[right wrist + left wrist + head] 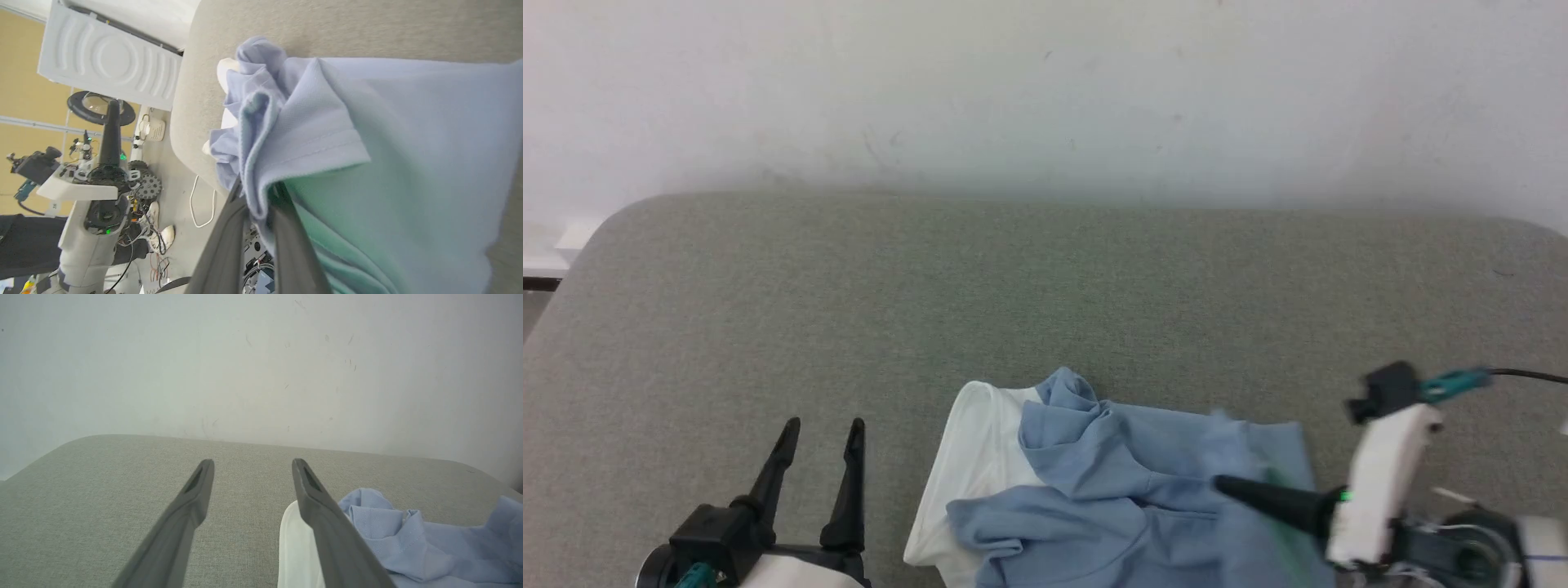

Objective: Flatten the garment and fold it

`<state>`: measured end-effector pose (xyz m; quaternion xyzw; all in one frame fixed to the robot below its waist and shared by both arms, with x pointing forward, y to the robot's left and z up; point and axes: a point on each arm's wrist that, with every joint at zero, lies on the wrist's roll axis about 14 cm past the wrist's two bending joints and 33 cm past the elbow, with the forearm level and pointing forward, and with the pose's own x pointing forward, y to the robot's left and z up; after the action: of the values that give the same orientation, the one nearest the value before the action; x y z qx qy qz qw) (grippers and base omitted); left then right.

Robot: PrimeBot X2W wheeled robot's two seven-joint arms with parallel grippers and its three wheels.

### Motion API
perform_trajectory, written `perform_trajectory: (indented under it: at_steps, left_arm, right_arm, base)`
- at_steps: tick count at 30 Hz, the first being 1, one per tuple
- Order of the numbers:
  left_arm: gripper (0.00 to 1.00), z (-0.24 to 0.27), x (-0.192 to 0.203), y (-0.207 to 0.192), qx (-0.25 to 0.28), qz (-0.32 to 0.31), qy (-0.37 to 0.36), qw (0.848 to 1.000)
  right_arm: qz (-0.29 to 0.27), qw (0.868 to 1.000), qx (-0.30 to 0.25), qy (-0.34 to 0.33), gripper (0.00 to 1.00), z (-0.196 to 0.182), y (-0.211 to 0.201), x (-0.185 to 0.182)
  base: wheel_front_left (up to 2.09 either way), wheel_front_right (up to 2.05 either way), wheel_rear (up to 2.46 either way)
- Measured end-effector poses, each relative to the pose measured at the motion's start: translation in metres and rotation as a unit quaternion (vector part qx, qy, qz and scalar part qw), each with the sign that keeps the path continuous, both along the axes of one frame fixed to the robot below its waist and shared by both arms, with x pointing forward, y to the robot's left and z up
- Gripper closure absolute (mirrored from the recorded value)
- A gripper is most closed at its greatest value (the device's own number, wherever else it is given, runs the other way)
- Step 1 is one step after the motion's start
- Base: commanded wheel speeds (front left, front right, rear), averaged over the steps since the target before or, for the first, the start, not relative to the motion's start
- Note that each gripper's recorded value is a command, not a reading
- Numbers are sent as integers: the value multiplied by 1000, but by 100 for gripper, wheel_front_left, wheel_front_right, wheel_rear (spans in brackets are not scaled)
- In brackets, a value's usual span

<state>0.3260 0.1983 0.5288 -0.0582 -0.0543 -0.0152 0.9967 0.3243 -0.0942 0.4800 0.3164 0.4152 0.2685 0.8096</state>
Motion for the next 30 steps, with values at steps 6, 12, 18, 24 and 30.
perform_trajectory:
  at_steps: [6, 12, 18, 24, 30]
  left_arm:
    - [0, -1, -6, 4, -1, 7, 2, 1000]
    - [0, 2, -7, 7, -6, 13, -3, 1000]
    - [0, -2, -7, 13, -9, 25, 3, 1000]
    - [0, -9, -4, 17, -11, 33, 15, 999]
    - [0, -9, -1, 12, -11, 23, 14, 1000]
  right_arm:
    - [75, 994, 63, -49, 100, 18, 84, 2]
    - [88, 990, 74, -87, 100, 16, 138, 20]
    - [73, 992, 45, -88, 0, -14, 158, 35]
    - [100, 988, 41, -112, 0, -17, 183, 34]
    - [150, 958, 6, -244, 0, 23, 205, 39]
  base:
    - [0, 0, 0]
    - [0, 0, 0]
    - [0, 0, 0]
    - [0, 0, 0]
    - [0, 0, 0]
